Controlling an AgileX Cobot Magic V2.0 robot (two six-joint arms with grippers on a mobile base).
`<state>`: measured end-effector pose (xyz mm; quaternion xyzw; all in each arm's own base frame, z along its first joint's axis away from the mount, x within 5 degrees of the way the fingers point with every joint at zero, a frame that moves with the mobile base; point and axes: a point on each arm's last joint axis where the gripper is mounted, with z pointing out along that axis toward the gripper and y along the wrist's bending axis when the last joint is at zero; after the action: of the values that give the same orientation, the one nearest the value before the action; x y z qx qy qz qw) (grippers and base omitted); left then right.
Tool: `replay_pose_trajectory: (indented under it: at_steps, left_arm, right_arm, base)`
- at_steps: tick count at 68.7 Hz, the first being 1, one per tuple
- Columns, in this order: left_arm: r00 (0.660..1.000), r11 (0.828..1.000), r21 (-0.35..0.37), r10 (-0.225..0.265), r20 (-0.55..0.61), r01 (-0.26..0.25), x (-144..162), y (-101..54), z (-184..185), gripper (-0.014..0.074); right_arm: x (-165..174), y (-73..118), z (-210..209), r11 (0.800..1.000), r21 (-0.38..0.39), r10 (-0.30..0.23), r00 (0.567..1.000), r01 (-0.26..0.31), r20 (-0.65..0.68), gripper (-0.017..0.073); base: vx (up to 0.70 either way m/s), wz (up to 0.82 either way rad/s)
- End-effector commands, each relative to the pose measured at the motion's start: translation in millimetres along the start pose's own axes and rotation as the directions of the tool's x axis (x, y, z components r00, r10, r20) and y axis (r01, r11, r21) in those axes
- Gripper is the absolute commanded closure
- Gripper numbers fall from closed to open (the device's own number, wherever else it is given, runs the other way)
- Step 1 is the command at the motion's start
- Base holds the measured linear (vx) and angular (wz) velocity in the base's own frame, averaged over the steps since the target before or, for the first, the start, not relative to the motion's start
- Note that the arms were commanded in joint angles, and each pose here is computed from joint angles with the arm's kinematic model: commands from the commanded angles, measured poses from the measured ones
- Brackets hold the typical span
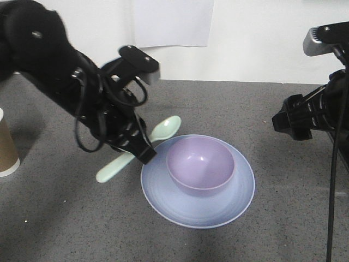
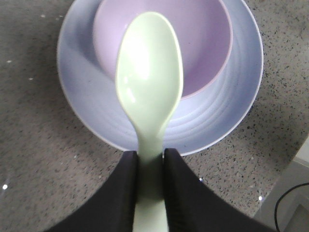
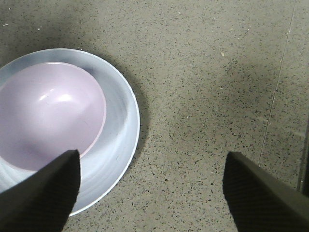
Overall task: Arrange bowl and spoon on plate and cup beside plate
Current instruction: 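Swing the left gripper with the mint-green spoon over the bowl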
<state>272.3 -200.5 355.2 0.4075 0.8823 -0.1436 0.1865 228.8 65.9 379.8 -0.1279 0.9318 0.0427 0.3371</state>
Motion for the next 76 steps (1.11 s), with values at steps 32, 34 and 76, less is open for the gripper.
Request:
replay_pose_trajectory:
  at_steps: [32, 34, 76]
  left_arm:
    - [0.999, 0.998, 0.047, 0.045, 0.010, -0.046, -57.4, -11.9, 33.6, 0.0600]
    - [0.999, 0.998, 0.039, 0.047, 0.000, -0.047, -58.1, -10.5, 37.7, 0.0600]
    - [0.999, 0.999, 0.045, 0.024, -0.039, -0.022, -58.7, -6.6, 55.8, 0.0464]
  right_arm:
    - [-7.4, -0.8, -14.1, 1.000, 0.001, 0.001, 0.996, -0.001, 0.091, -0.0034]
    - [-7.4, -0.8, -14.1, 1.000, 0.001, 0.001, 0.996, -0.001, 0.091, -0.0034]
    - [-8.1, -0.7, -14.1, 1.000, 0.000, 0.001, 0.995, -0.001, 0.099, -0.0034]
  base:
    - [0.00, 0.00]
    - [0.00, 0.00]
    - [0.00, 0.00]
